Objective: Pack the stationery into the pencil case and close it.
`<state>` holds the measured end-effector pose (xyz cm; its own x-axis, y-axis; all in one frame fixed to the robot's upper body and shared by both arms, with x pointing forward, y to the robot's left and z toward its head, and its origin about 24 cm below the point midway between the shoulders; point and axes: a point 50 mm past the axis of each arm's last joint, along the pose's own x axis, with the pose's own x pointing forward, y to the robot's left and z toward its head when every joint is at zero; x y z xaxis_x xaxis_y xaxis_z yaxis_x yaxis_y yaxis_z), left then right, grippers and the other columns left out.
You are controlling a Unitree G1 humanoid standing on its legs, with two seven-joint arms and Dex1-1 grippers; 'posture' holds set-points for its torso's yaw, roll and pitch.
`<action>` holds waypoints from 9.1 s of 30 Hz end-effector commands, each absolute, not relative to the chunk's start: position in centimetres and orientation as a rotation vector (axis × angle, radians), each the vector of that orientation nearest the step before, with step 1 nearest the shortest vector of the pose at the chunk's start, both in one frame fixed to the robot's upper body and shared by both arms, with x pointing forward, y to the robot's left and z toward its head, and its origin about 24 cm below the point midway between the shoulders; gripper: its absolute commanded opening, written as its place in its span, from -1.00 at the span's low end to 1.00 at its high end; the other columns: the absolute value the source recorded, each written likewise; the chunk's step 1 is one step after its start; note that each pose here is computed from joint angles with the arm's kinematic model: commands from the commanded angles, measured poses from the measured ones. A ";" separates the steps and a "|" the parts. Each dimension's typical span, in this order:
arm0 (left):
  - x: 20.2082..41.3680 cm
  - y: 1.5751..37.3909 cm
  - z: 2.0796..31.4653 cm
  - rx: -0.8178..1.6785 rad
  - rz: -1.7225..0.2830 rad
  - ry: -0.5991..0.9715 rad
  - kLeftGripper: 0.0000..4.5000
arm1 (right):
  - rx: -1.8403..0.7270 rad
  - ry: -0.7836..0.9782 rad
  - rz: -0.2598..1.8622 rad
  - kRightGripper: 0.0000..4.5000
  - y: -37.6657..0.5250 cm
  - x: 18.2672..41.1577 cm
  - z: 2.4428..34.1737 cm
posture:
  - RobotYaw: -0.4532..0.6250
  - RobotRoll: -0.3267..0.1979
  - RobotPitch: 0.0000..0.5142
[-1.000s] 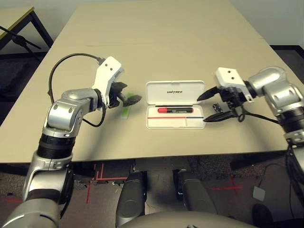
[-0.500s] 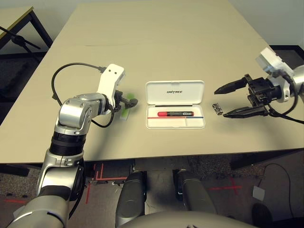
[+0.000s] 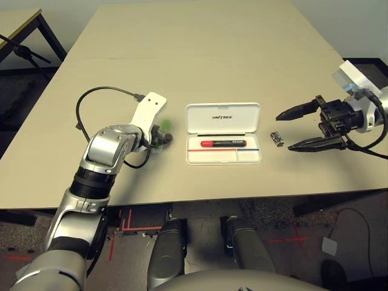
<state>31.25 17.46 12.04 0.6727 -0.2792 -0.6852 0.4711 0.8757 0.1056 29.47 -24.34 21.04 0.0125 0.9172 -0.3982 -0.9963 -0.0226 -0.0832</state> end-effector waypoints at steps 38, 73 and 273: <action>26.0 18.0 16.2 0.612 -1.034 0.546 -0.52 | -0.377 0.263 1.559 1.00 -24.3 29.9 19.7 | -0.05 0.25 -0.50; 29.7 8.0 14.2 0.844 -1.396 0.341 -0.52 | -0.434 0.325 1.478 1.00 -25.7 29.6 19.7 | -0.20 0.25 -0.48; 38.1 13.4 19.5 0.702 -1.240 0.283 -0.98 | -0.158 0.240 1.516 1.00 -25.7 29.2 20.6 | -0.26 0.25 -0.44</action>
